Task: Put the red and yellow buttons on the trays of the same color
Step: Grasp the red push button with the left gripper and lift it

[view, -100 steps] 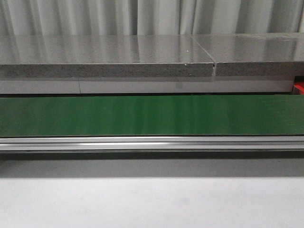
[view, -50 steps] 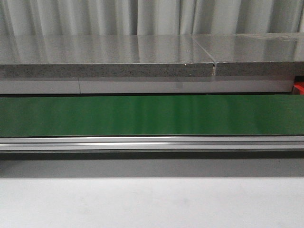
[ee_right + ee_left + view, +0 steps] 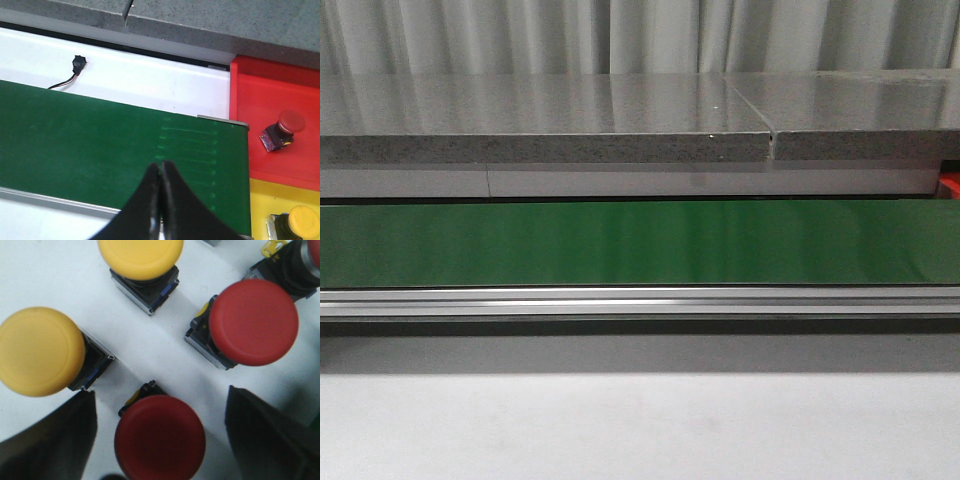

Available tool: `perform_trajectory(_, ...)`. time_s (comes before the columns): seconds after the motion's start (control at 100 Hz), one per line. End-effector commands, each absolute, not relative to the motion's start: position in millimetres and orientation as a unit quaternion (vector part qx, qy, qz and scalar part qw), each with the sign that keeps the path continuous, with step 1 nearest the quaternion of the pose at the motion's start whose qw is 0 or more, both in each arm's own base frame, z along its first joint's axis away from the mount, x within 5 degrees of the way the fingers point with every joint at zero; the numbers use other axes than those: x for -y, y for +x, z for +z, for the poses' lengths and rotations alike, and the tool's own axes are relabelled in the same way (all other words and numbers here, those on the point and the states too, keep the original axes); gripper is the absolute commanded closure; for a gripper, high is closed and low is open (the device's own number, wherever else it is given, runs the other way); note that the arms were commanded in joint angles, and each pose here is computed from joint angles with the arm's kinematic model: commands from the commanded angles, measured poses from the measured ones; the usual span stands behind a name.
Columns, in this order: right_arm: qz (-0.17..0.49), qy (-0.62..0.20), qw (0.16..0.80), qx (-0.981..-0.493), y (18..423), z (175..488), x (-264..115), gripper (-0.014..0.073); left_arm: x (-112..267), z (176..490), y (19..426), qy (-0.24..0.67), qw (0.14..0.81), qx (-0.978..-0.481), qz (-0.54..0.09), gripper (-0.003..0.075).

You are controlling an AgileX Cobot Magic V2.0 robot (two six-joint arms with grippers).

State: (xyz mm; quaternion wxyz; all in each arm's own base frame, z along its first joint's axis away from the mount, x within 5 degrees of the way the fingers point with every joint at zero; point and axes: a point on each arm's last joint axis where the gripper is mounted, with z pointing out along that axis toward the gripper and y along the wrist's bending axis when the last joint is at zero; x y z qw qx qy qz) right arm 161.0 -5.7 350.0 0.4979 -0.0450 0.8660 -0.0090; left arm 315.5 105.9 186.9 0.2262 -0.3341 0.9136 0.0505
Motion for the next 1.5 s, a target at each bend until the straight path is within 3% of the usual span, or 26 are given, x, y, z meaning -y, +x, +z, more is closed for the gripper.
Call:
perform_trajectory(0.0,-0.015,-0.045,0.535,-0.843,162,363,6,0.0662,-108,207,321,-0.331,0.272,-0.903,0.047,0.0410)
perform_trajectory(0.15,-0.015,-0.045,0.535,-0.843,162,363,6,0.0662,-108,207,320,-0.331,0.269,-0.903,0.048,0.0643)
perform_trajectory(0.25,-0.015,-0.045,0.535,-0.843,162,363,6,0.0662,-107,214,318,-0.322,0.275,-0.905,0.050,0.0739)
perform_trajectory(0.66,-0.015,-0.045,0.535,-0.843,162,363,6,0.0662,-97,298,284,-0.311,0.390,-0.865,0.046,0.0739)
perform_trajectory(0.86,-0.015,-0.045,0.535,-0.843,162,363,6,0.0662,-79,322,283,-0.268,0.410,-0.872,-0.019,0.0739)
perform_trajectory(1.06,-0.015,-0.045,0.535,-0.843,162,363,6,0.0662,-53,319,294,-0.211,0.398,-0.891,-0.053,0.0739)
perform_trajectory(1.49,-0.015,-0.045,0.535,-0.843,162,363,6,0.0662,-35,281,317,-0.169,0.337,-0.924,-0.057,0.0738)
